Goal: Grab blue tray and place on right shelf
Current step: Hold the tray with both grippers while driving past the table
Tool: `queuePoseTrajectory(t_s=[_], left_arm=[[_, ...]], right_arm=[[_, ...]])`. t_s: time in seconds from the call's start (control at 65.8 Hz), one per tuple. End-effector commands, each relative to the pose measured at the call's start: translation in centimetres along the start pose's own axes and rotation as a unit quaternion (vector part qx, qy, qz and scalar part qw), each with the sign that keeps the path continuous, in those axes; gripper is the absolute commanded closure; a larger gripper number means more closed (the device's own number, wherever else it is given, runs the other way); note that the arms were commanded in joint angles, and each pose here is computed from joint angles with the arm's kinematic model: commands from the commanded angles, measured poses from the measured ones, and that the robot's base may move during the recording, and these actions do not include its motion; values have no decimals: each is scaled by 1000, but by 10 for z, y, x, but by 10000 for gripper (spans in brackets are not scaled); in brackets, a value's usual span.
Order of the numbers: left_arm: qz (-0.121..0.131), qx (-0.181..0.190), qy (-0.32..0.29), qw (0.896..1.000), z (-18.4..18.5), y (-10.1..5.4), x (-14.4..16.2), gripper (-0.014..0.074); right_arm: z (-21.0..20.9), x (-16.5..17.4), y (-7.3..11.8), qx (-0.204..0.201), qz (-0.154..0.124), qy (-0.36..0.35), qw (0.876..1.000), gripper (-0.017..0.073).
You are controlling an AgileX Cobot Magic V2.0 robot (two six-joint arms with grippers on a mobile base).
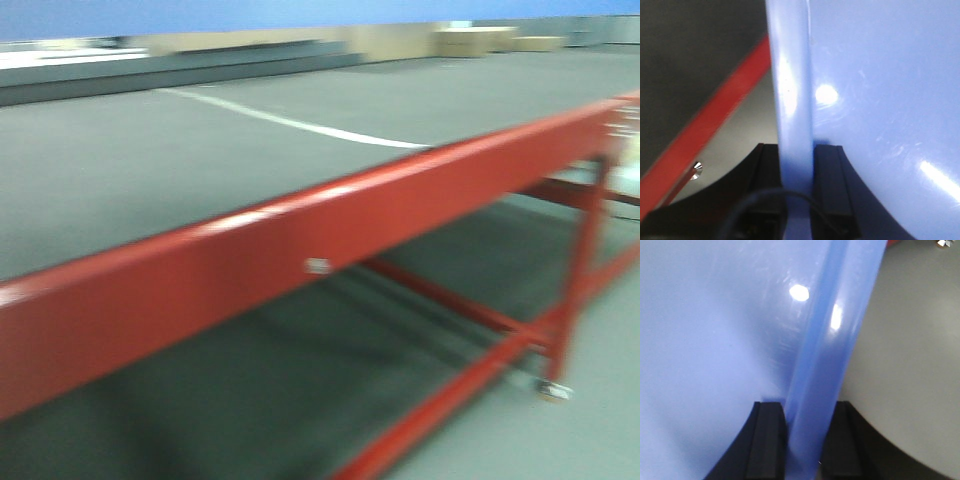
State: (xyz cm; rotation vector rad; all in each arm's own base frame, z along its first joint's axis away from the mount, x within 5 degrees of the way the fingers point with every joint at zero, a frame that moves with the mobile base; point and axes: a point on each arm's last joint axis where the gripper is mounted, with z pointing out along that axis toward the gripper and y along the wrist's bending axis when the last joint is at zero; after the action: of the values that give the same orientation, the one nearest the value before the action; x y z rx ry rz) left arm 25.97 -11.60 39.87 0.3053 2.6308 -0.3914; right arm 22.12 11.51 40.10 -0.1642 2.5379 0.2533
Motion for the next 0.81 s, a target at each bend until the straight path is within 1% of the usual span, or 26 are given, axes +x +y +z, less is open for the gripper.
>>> queuePoseTrajectory(t_s=[0.0,0.791], left_arm=[[24,-9,9,1000,-19,-2,8,642],[24,-9,9,1000,-19,-2,8,642]], right_arm=[[-18,-7,-4,6,-19,-55,998,494],[-18,-7,-4,6,-19,-55,998,494]])
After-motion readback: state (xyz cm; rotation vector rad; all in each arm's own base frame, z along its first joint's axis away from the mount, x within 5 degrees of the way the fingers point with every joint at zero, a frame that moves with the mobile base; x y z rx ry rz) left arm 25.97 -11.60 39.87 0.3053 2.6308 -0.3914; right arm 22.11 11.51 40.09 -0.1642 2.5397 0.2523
